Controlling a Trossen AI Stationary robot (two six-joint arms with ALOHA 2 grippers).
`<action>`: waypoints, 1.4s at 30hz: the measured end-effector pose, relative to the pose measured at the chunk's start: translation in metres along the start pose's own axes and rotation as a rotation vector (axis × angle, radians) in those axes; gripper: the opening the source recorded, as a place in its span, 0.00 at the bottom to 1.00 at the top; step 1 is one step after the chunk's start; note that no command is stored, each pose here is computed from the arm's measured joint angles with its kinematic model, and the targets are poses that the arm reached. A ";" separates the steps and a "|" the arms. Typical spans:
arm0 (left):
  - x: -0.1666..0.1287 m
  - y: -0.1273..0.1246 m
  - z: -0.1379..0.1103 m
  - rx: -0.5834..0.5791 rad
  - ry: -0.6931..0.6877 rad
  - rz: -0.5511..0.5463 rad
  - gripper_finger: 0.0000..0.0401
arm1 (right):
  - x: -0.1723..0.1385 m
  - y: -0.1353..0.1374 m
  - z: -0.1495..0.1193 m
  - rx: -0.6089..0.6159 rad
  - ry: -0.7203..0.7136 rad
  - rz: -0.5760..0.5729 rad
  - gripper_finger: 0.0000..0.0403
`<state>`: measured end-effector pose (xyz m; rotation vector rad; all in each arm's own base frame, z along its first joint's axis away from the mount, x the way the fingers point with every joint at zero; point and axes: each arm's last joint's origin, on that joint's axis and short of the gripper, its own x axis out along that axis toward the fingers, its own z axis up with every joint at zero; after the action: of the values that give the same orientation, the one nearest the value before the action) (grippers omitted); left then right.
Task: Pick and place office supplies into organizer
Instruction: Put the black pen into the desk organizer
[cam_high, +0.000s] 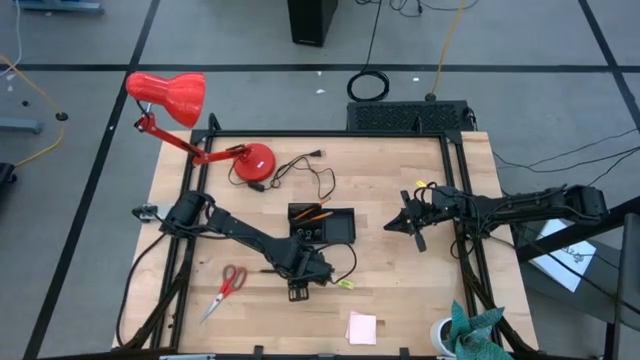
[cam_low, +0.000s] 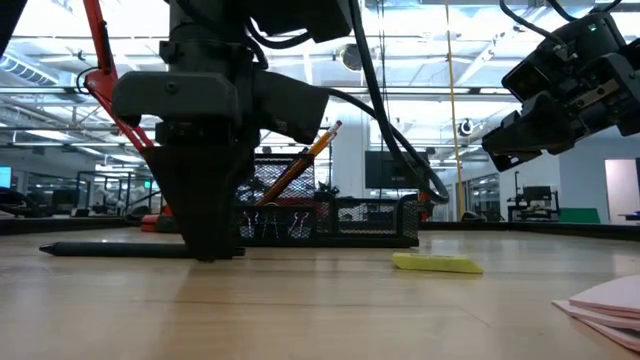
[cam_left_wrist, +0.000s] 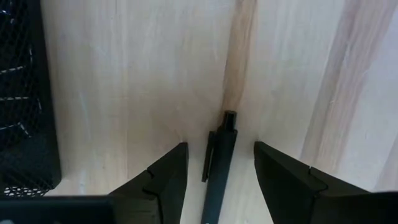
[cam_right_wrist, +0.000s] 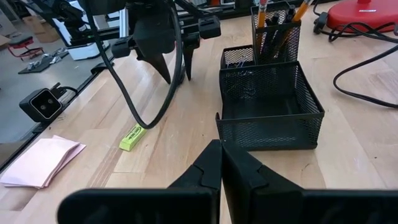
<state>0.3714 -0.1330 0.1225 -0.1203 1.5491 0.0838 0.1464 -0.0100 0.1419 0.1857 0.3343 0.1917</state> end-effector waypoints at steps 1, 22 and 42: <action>0.000 0.000 0.000 0.000 -0.001 0.004 0.47 | 0.000 0.000 0.000 -0.001 -0.001 0.001 0.01; -0.021 -0.006 0.009 -0.014 -0.309 0.154 0.13 | 0.000 0.000 0.000 -0.001 -0.001 -0.001 0.01; -0.194 0.017 0.009 0.157 -1.086 0.415 0.09 | 0.000 0.000 0.000 0.003 0.005 -0.001 0.01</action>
<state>0.3736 -0.1108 0.3163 0.3333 0.4692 0.2991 0.1463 -0.0100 0.1415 0.1877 0.3396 0.1903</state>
